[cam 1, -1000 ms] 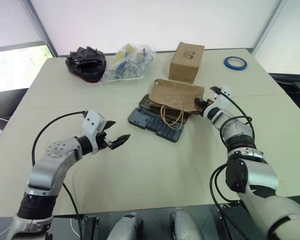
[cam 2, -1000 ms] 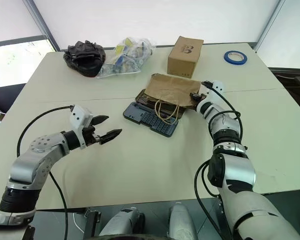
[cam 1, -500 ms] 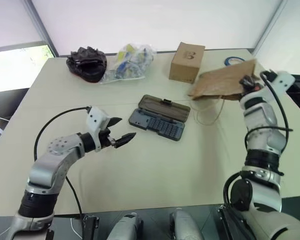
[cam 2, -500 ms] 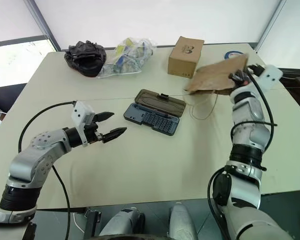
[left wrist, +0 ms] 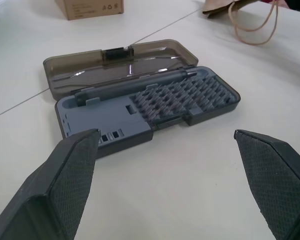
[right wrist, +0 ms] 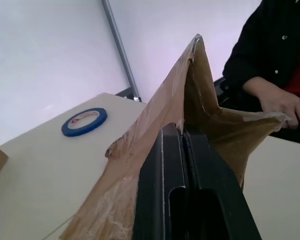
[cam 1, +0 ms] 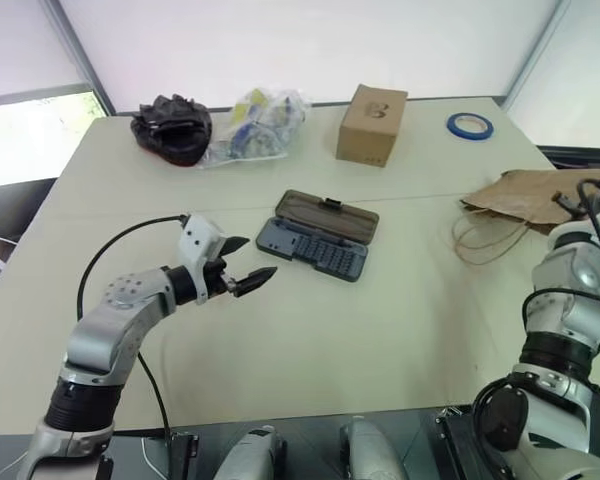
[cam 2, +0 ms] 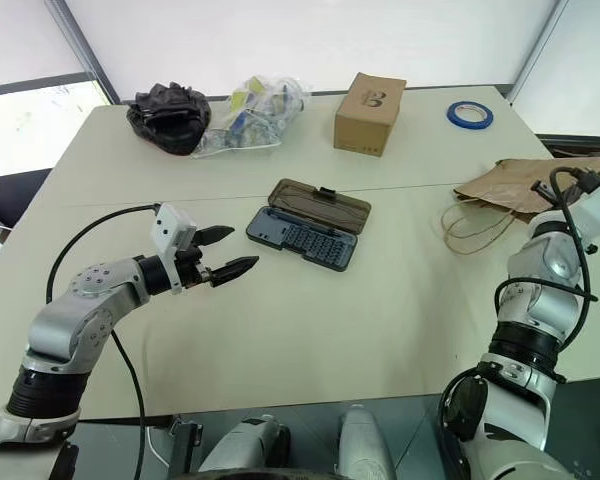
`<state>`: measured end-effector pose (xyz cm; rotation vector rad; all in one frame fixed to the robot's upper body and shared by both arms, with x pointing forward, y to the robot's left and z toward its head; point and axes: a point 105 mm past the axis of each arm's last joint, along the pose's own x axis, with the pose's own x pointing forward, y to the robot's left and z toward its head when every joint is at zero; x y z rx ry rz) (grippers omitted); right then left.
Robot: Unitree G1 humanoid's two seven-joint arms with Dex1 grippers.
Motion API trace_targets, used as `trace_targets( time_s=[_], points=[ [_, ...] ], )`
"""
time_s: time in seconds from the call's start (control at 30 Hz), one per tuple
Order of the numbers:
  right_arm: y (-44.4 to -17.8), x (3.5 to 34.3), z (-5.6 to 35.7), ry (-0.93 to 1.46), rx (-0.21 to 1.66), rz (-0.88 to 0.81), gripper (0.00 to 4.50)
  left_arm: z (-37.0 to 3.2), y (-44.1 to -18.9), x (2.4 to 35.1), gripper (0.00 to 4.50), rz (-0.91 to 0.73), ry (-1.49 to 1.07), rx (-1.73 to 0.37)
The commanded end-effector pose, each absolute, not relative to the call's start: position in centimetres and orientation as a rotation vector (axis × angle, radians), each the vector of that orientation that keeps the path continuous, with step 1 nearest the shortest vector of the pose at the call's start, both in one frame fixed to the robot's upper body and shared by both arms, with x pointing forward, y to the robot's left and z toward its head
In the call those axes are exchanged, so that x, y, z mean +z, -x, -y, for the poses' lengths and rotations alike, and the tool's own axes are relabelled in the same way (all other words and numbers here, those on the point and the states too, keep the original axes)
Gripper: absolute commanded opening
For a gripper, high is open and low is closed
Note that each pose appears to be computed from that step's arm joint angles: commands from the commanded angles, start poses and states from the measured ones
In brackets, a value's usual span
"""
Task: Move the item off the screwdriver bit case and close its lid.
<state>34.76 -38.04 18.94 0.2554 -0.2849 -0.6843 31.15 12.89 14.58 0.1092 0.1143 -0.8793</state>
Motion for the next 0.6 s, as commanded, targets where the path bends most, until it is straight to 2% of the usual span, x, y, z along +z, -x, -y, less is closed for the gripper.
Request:
trace_targets(
  time_s=[0.03,0.07,0.3,0.43,0.53,0.6],
  points=[
    [-34.7,19.9,37.7,-0.192,-0.656,0.319,0.59,-12.7,-31.2,15.6,4.50,-0.066,-0.130,-0.889],
    [-34.8,19.9,37.5,-0.185,-0.642,0.319,0.84,-12.7,-31.2,15.6,4.50,-0.066,-0.129,-0.889],
    [-33.0,19.6,38.1,-0.101,-0.665,0.271,4.45,-12.9,-31.4,15.4,4.50,-0.071,-0.126,-0.879],
    [-29.2,20.6,39.2,0.002,-0.729,0.274,4.45,-13.4,-31.7,15.3,4.50,-0.075,-0.125,-0.868],
    [-26.1,23.3,39.5,0.179,-0.771,0.318,4.45,-13.7,-32.1,15.1,4.50,-0.081,-0.124,-0.861],
    [-26.3,25.8,37.5,0.292,-0.674,0.363,4.45,-13.8,-32.3,15.2,4.50,-0.083,-0.110,-0.864]
  ],
)
